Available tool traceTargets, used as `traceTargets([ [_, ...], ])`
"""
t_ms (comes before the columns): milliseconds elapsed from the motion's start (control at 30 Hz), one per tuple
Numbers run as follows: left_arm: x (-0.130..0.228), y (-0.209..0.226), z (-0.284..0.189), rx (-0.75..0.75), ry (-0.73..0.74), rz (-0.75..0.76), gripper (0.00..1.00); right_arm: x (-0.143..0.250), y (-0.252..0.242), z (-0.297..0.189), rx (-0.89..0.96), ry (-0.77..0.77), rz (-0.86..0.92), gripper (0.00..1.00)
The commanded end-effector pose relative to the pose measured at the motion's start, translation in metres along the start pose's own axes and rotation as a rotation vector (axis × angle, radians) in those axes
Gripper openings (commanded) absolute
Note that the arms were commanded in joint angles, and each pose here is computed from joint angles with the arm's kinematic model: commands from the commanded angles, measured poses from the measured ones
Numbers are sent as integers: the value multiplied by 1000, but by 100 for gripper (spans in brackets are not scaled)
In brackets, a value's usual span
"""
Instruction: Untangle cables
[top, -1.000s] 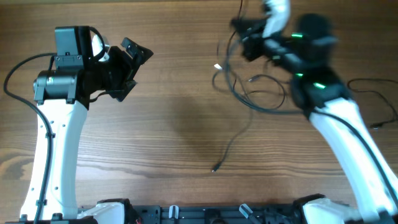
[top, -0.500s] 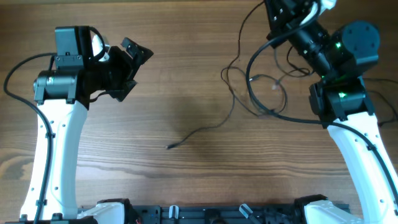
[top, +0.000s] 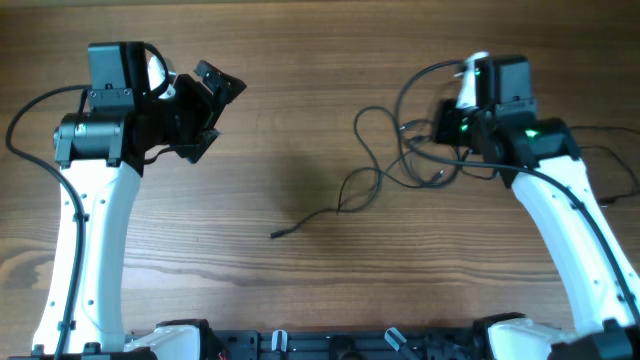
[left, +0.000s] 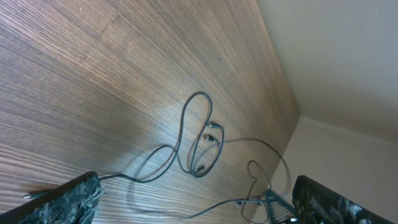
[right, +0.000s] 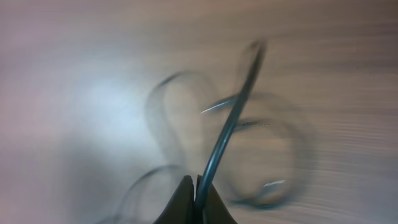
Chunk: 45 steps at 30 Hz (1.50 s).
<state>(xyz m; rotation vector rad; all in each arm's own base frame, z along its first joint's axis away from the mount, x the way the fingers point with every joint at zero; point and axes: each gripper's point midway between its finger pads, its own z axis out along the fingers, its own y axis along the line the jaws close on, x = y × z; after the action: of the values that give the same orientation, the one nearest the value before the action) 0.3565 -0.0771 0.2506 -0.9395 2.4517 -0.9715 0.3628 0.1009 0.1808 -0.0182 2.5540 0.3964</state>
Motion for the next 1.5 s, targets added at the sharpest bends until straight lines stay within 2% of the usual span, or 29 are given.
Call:
traceTargets([
  [0,-2,0,-1,-1,-10,21,100,58,67,24,-370,233,-188,5],
  [100,-2,0,-1,-1,-10,21,100,94,80,45,-368,384,-182,4],
  [267,-2,0,-1,-1,-10,21,100,142,84,88,-176,541,-141,7],
  [400,-2,0,-1,-1,-10,21,100,158,62,117,115,516,-166,12],
  [467,-2,0,-1,-1,-10,21,100,162,54,119,197,509,-190,12],
  [533,-2,0,-1,-1,-10,21,100,158,42,118,286,479,-194,17],
  [700,-2,0,-1,-1,-10,21,100,165,32,110,337,516,-183,17],
  [833,-2,0,-1,-1,-10,21,100,202,52,94,130,722,-309,42],
  [933,-2,0,-1,-1,-10,21,100,211,54,96,97,739,-320,60],
  [1000,-2,0,-1,-1,-10,21,100,220,50,101,92,737,-323,65],
  [1133,-2,0,-1,-1,-10,21,100,239,51,105,40,765,-291,68],
  [1167,-2,0,-1,-1,-10,21,100,243,58,104,-4,777,-274,62],
  [1267,-2,0,-1,-1,-10,21,100,236,64,112,-7,731,-217,11],
  [1300,-2,0,-1,-1,-10,21,100,232,66,115,-3,710,-207,4],
  [1467,-2,0,-1,-1,-10,21,100,206,83,109,-47,648,-227,4],
])
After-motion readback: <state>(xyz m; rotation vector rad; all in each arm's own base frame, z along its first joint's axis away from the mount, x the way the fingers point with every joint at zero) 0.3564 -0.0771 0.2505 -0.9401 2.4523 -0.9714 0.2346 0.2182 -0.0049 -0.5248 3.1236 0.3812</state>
